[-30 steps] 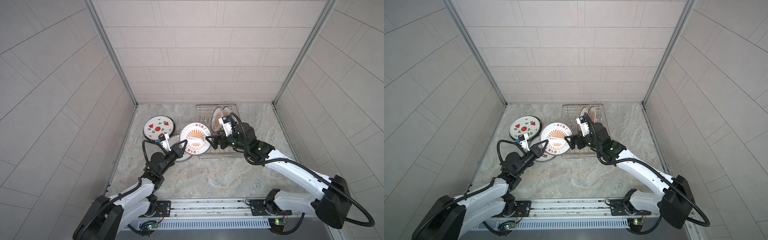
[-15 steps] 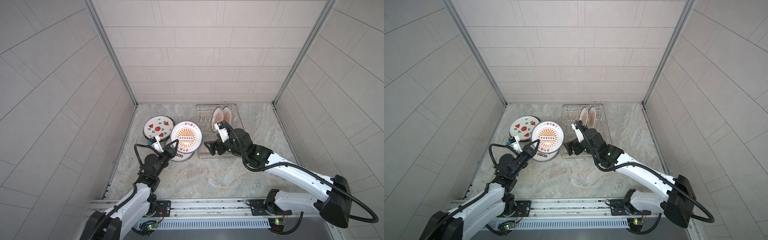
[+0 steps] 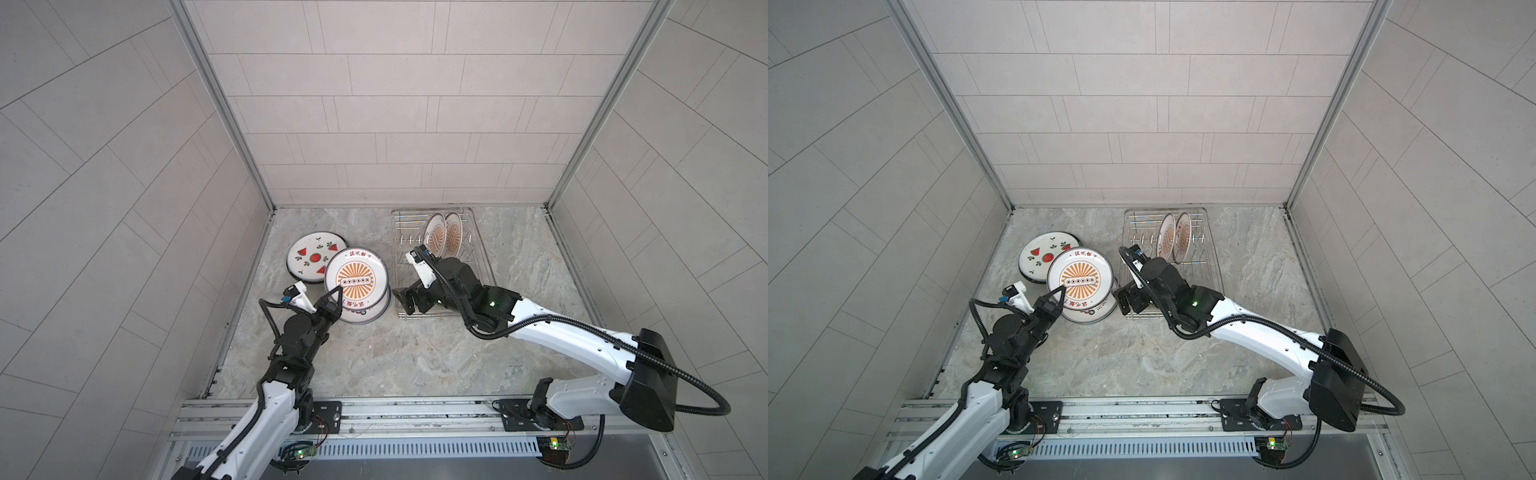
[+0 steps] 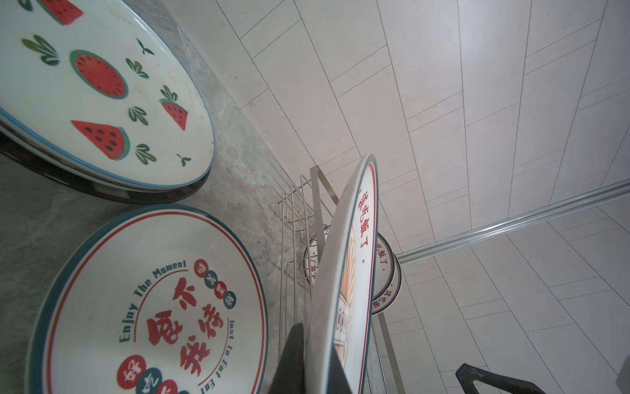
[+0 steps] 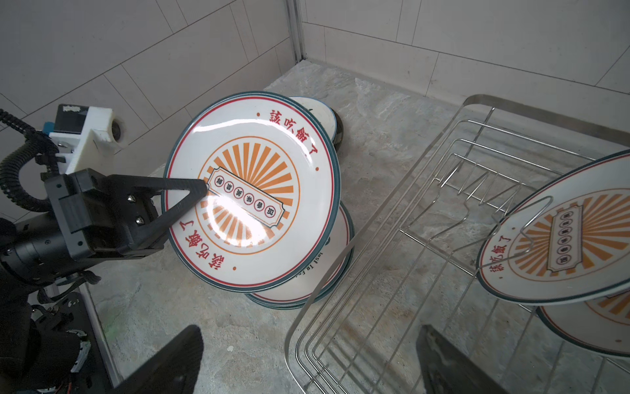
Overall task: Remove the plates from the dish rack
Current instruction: 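Lower the sunburst plate onto the red-lettered stack with the left gripper while the right withdraws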
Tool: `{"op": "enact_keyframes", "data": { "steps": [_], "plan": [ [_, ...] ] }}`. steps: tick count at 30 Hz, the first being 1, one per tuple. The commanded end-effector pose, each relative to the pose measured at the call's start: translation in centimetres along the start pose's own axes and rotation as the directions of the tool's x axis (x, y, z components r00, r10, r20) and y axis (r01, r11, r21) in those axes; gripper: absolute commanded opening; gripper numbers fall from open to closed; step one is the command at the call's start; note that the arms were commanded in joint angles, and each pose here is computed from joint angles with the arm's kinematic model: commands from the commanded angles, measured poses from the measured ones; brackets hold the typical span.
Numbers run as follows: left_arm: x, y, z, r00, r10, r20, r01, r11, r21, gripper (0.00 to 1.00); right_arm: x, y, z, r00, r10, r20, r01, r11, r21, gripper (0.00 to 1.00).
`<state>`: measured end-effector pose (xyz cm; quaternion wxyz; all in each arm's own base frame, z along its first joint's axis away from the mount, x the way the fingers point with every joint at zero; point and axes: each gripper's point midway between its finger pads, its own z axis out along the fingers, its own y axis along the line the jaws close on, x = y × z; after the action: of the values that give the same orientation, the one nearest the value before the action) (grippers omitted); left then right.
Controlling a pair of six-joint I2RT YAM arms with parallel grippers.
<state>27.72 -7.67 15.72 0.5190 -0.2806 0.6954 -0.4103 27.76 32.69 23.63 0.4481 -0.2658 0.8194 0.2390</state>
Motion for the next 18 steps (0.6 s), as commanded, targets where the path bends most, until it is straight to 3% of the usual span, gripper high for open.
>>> {"op": "enact_keyframes", "data": {
  "steps": [1, 18],
  "plan": [
    [-0.6, 0.8, -0.3, 0.999, -0.015, 0.042, 0.016, 0.999, -0.029, 0.00, -0.5, 0.3, 0.4, 1.000, -0.023, 0.004, 0.023, 1.000, 0.016, 1.00],
    [0.6, 5.2, 0.2, 0.999, -0.032, 0.017, 0.035, 0.978, -0.206, 0.00, 0.5, 2.2, 3.7, 0.995, -0.061, -0.074, 0.061, 0.998, -0.002, 0.99]
  ]
}}
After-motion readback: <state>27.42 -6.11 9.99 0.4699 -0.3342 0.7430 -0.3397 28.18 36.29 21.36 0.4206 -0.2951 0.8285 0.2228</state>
